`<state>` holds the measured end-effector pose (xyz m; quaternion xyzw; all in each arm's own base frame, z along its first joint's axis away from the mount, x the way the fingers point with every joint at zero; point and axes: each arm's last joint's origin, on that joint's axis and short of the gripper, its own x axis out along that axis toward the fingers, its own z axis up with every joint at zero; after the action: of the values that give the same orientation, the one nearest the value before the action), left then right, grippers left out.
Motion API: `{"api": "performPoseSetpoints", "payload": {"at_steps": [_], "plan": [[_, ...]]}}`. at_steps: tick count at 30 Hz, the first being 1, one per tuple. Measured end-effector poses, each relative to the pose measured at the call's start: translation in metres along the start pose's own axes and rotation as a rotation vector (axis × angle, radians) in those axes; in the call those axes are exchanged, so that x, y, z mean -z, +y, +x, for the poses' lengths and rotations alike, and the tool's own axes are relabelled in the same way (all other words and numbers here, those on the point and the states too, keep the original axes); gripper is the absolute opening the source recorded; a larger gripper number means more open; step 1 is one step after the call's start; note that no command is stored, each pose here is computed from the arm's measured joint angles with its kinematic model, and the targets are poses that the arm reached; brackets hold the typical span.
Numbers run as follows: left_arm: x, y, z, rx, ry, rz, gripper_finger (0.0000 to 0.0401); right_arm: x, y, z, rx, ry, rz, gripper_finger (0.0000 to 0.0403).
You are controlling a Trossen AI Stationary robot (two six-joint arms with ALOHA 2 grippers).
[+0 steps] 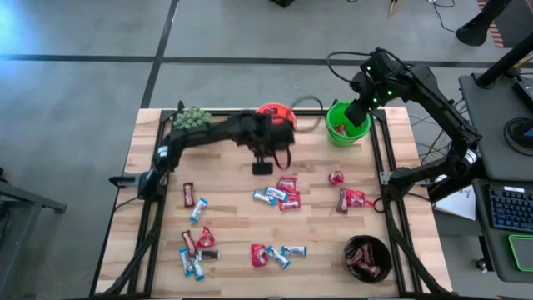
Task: Organize candy in baskets
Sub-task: Put the red candy into the green bucket
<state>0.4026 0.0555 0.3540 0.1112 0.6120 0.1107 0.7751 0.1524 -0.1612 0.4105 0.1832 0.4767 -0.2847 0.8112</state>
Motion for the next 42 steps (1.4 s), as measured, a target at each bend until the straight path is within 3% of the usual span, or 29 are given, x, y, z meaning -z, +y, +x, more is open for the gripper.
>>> {"api": "performPoseSetpoints", "payload": {"at_steps": [11, 16, 21, 28, 42], "plan": [[0.027, 0.056, -0.033, -0.063, -0.093, -0.016, 0.0, -0.003, 0.001, 0.0, -0.014, -0.026, 0.049, 0.0103], [0.031, 0.069, -0.045, -0.097, -0.162, -0.009, 0.0, -0.018, 0.006, -0.002, -0.218, -0.183, 0.088, 0.0099], [0.037, 0.079, -0.057, -0.134, -0.224, -0.012, 0.0, -0.03, 0.008, -0.004, -0.355, -0.284, 0.155, 0.012], [0.035, 0.09, -0.073, -0.14, -0.392, 0.005, 0.0, -0.043, 0.014, 0.004, -0.417, -0.314, 0.19, 0.0166], [0.03, 0.107, -0.076, -0.201, -0.496, 0.019, 0.0, -0.078, 0.062, 0.025, -0.56, -0.441, 0.073, 0.0178]]}}
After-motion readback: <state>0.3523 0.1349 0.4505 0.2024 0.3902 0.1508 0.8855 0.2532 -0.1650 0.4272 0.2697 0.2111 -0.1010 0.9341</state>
